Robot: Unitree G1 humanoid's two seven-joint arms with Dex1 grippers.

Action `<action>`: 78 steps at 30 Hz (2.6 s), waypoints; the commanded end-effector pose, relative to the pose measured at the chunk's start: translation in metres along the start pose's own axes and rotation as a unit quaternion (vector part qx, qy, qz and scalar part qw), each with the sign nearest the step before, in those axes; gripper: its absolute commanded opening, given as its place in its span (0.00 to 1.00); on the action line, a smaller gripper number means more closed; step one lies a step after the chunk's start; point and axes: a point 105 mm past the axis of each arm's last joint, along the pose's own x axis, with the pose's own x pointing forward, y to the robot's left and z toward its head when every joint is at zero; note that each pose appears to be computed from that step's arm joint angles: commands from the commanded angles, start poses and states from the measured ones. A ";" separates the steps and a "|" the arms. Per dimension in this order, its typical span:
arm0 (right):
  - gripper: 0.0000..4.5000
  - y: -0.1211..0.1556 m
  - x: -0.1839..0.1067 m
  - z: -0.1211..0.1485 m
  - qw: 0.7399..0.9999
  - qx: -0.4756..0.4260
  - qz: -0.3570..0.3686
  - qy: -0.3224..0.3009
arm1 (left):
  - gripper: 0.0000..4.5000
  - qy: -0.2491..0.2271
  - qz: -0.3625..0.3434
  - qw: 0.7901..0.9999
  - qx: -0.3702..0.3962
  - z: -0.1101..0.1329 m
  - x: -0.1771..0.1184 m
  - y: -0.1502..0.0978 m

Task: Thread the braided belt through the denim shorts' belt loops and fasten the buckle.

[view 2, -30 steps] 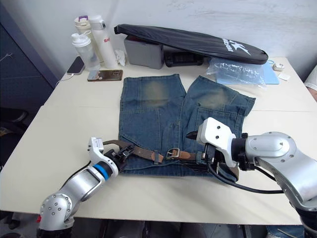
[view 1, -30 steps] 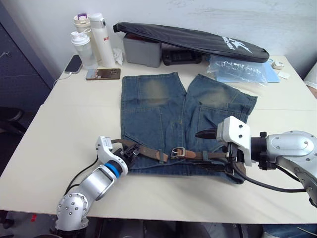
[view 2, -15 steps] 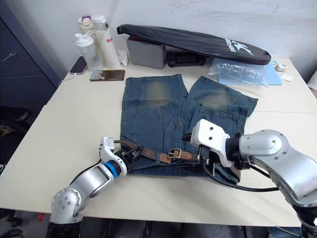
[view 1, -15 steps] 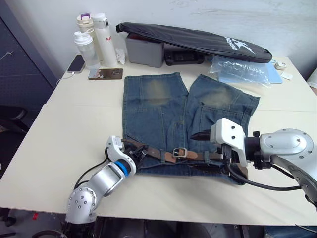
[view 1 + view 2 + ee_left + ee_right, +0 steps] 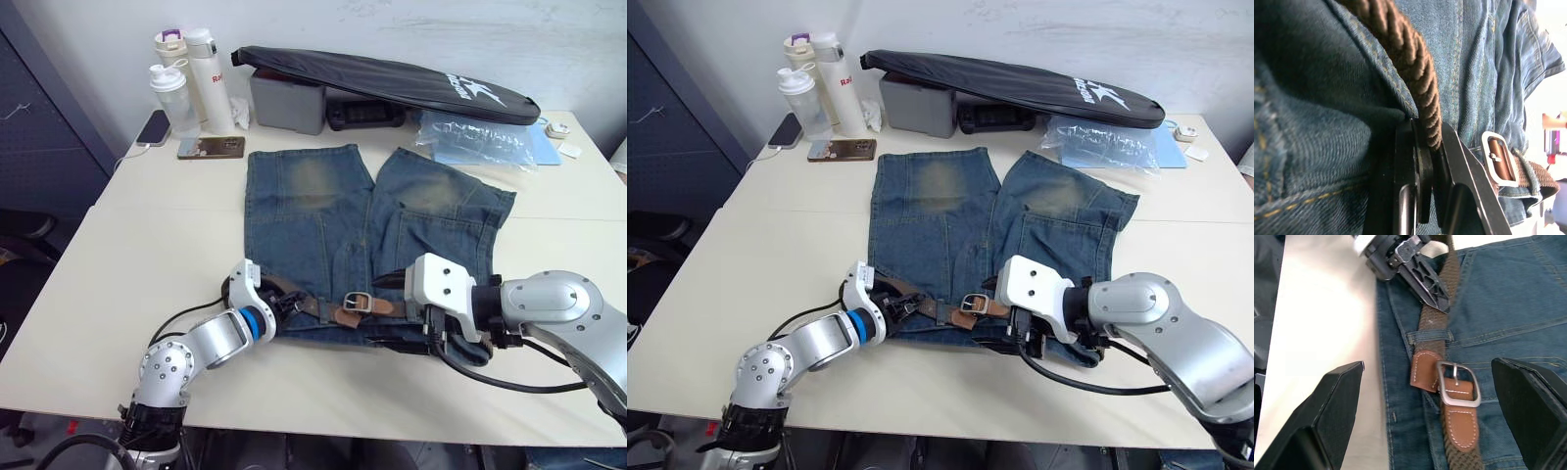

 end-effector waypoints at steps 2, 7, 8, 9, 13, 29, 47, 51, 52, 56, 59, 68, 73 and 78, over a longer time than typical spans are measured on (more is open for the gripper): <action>0.98 0.005 -0.001 0.004 0.999 -0.034 -0.012 0.000 | 0.00 0.042 -0.017 0.999 0.019 -0.011 0.005 -0.005; 0.98 0.010 0.003 -0.002 0.999 -0.041 -0.010 0.008 | 0.00 0.068 -0.036 0.996 0.041 -0.012 0.003 -0.011; 0.98 0.011 0.004 -0.003 0.999 -0.042 -0.010 0.008 | 0.00 0.069 -0.035 0.996 0.045 -0.011 0.003 -0.011; 0.98 0.011 0.004 -0.003 0.999 -0.043 -0.011 0.008 | 0.00 0.071 -0.035 0.996 0.049 -0.010 0.002 -0.010; 0.98 0.012 0.008 -0.007 0.999 -0.048 -0.017 0.011 | 0.00 0.079 -0.041 0.995 0.055 -0.006 -0.003 -0.012; 0.99 0.010 0.012 -0.011 0.995 -0.096 -0.035 0.015 | 0.98 0.148 -0.115 0.977 0.105 -0.001 -0.048 -0.028; 0.50 0.009 0.042 -0.012 0.974 -0.224 -0.038 0.016 | 1.00 0.234 -0.175 0.869 0.399 0.051 -0.145 -0.051; 0.28 0.011 0.048 -0.013 0.965 -0.257 -0.055 0.005 | 1.00 0.247 -0.168 0.847 0.440 0.063 -0.148 -0.047; 0.28 0.011 0.048 -0.012 0.963 -0.262 -0.057 0.002 | 1.00 0.249 -0.166 0.843 0.446 0.065 -0.147 -0.046; 0.28 0.017 0.051 -0.017 0.959 -0.278 -0.054 0.001 | 1.00 0.254 -0.160 0.833 0.465 0.072 -0.142 -0.041; 0.28 0.023 0.050 -0.018 0.960 -0.276 -0.044 -0.005 | 1.00 0.261 -0.162 0.828 0.469 0.073 -0.139 -0.039; 0.28 0.024 0.051 -0.020 0.959 -0.276 -0.058 -0.004 | 1.00 0.276 -0.164 0.818 0.478 0.074 -0.138 -0.037; 0.28 0.019 0.054 -0.024 0.959 -0.273 -0.071 0.005 | 1.00 0.283 -0.168 0.813 0.480 0.073 -0.138 -0.040; 0.22 0.015 0.055 -0.028 0.958 -0.276 -0.079 0.018 | 1.00 0.289 -0.175 0.810 0.480 0.070 -0.139 -0.042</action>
